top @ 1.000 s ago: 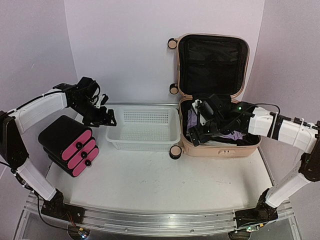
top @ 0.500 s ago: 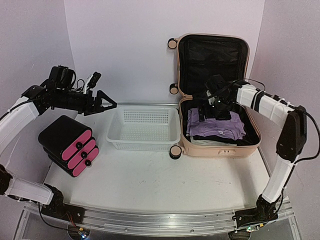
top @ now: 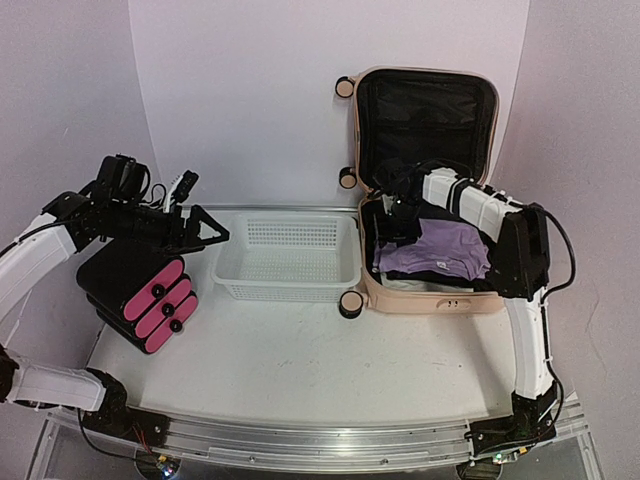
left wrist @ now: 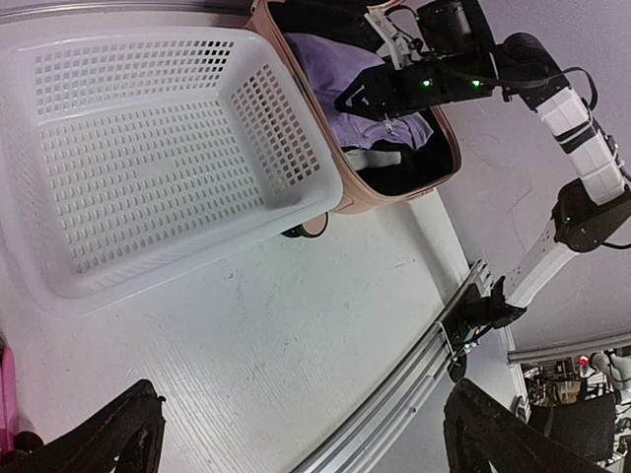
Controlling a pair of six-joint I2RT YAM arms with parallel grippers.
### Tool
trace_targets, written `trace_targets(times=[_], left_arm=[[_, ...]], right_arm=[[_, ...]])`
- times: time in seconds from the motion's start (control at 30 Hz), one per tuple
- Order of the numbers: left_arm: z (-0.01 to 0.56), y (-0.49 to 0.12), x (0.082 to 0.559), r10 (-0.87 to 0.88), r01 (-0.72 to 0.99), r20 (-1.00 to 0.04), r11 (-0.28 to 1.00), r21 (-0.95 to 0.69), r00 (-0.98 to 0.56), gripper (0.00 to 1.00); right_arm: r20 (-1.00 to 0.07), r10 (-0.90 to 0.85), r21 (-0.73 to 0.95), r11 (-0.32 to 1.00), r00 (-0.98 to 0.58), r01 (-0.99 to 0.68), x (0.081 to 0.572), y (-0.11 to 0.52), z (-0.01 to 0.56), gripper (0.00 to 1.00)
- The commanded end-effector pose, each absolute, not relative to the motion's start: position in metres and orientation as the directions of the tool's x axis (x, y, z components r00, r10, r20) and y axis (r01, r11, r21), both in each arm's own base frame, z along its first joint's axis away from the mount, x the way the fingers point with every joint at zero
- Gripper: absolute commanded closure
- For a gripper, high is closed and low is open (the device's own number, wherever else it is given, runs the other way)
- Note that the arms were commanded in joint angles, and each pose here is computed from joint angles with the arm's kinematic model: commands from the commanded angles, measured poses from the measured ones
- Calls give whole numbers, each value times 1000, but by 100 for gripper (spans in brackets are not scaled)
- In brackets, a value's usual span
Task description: Open, take out, and arrange the luggage
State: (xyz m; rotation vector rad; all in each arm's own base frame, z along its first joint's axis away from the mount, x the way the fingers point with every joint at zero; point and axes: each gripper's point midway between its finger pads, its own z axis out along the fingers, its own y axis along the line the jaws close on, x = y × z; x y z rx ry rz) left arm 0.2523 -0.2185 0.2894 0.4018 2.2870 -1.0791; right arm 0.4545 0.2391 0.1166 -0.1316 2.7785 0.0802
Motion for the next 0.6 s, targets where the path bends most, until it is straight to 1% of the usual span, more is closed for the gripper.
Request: trace_targets(times=[0.0,0.2,0.43,0.57], left_arm=[[301,-220,254,0,510,-643,609,-608,-766,0],[298,-221,256,0,500,-630,609,-616,-776,1],[295,-223,259,0,493,-623,611,-619,-782,1],[292,-224,260,1,487,-614,610,-625,-789,0]], right_arm=[[-369,-70,22,996,-927,-84,463,246,119,56],[-361,-116,-80,992,-925,-93,467,242,100,58],[-359,-179,-139,981,-916,-138,470,249,90,51],[-367,-191,-151,978,-910,-145,471,251,92,48]])
